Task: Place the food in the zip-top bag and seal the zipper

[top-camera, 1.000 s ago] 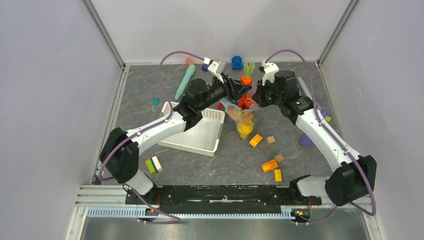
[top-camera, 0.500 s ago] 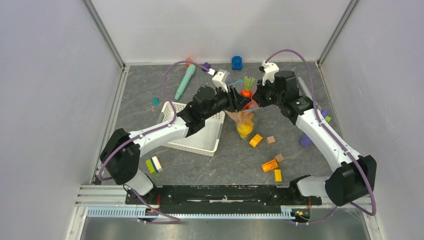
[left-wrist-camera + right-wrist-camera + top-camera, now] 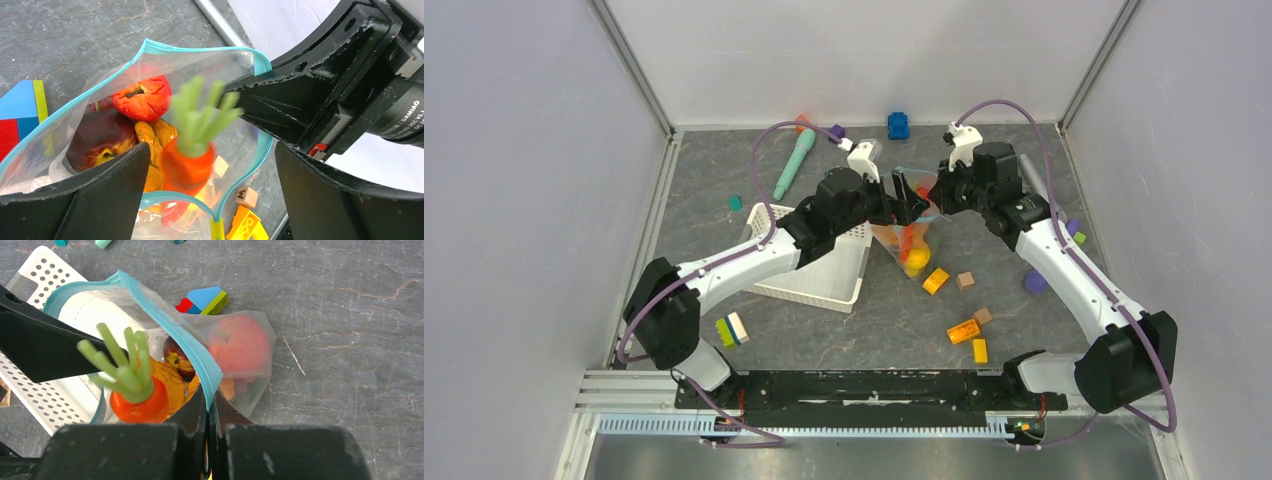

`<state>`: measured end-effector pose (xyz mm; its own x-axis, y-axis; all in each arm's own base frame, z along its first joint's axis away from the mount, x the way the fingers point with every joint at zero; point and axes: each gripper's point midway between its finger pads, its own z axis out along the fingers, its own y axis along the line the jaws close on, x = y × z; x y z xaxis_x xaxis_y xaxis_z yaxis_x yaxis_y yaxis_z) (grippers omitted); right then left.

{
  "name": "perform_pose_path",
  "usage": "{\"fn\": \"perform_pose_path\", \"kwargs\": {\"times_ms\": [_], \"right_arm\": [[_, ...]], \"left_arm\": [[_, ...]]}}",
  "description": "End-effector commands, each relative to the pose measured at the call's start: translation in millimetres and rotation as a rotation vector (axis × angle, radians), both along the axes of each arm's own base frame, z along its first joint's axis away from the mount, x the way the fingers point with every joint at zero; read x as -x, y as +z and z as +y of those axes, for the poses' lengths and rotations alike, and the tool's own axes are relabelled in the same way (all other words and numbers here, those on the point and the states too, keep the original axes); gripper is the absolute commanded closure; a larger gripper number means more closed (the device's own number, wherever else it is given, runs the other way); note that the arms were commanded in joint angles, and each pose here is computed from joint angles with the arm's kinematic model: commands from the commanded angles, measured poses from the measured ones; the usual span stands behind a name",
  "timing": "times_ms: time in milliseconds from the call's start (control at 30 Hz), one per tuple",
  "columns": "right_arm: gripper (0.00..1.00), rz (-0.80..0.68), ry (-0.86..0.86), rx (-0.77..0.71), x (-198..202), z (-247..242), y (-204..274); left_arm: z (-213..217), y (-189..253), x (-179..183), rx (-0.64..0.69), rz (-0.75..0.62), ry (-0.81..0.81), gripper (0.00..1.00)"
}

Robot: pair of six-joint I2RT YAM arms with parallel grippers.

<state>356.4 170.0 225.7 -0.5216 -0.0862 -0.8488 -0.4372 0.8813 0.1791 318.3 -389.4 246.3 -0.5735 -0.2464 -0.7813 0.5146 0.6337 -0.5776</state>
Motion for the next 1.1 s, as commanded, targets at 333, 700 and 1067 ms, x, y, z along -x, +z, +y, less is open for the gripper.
{"fn": "perform_pose_path", "kwargs": {"times_ms": [333,700,1067], "right_arm": [[1.0,-0.075,0.007,-0.028,0,2,23],[0.99,-0.085,0.007,-0.025,0,1,25],[1.0,-0.078,0.012,-0.025,0,2,22]], "left_arm": [[19,97,29,0.02,-0.214,-0.096,0.0],[126,50,-6,-0.298,-0.149,0.395,0.0],[68,6,-50,-0.215,0.085,0.234,0.02]]}}
